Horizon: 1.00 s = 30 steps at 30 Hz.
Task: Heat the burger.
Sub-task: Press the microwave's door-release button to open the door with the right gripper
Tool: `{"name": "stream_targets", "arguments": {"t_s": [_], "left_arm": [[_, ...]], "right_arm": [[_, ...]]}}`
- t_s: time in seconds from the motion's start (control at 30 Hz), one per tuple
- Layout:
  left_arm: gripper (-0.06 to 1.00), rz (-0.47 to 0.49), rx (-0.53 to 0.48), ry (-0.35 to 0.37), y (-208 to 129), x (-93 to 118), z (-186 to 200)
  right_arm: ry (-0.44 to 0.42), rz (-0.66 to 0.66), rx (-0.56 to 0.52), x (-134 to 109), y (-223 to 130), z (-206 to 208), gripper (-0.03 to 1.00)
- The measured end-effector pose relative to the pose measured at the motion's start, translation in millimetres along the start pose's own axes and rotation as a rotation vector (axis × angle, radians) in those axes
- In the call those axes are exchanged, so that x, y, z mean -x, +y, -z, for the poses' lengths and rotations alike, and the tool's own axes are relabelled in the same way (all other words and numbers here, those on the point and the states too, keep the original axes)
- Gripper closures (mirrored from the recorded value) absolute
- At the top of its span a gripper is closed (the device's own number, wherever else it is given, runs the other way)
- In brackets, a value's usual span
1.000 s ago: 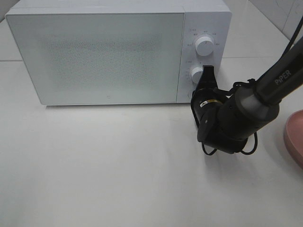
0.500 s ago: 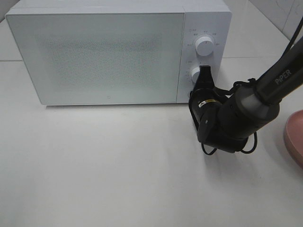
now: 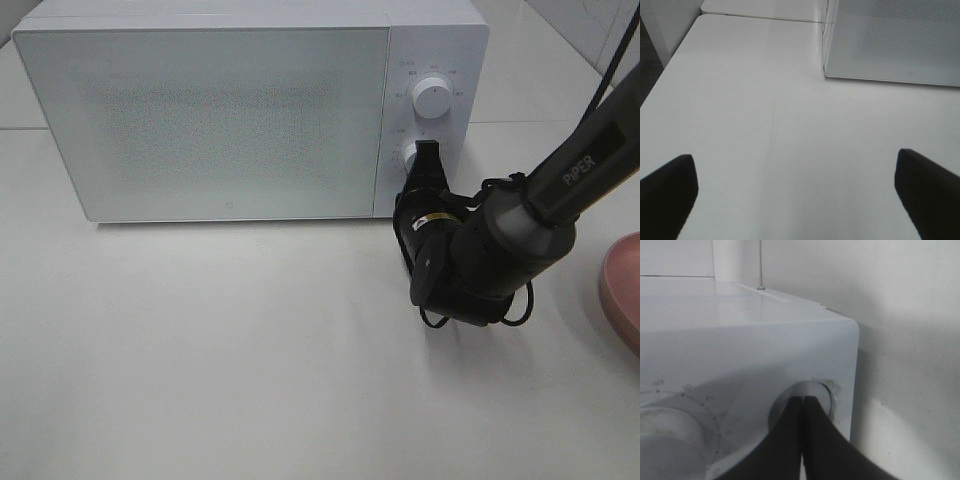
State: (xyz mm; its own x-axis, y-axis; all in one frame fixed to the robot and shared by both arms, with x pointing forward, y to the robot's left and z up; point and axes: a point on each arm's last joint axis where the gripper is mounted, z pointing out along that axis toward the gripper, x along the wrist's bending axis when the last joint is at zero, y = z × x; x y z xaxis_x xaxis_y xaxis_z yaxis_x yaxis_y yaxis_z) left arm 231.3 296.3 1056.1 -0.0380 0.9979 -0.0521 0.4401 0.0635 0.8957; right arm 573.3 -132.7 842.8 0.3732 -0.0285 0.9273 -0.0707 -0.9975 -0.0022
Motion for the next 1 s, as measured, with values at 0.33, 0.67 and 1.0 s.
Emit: {"name": "stream_targets", "arguments": {"t_s": [0.33,0.67,1.0], "left_arm": [[-0.05,0.000,0.000,0.000,0.0,0.0,0.0],[-0.05,0.000,0.000,0.000,0.0,0.0,0.0],[-0.05,0.000,0.000,0.000,0.0,0.0,0.0]], "right_arm": [[0.007,-0.032,0.023,-2.4,-4.0,-7.1,0.95],[0.001,-0.057,0.052,-3.8,-5.8,-13.4,0.95],[-0.004,-0.053,0.052,-3.7,-6.9,-13.4,0.95]]}}
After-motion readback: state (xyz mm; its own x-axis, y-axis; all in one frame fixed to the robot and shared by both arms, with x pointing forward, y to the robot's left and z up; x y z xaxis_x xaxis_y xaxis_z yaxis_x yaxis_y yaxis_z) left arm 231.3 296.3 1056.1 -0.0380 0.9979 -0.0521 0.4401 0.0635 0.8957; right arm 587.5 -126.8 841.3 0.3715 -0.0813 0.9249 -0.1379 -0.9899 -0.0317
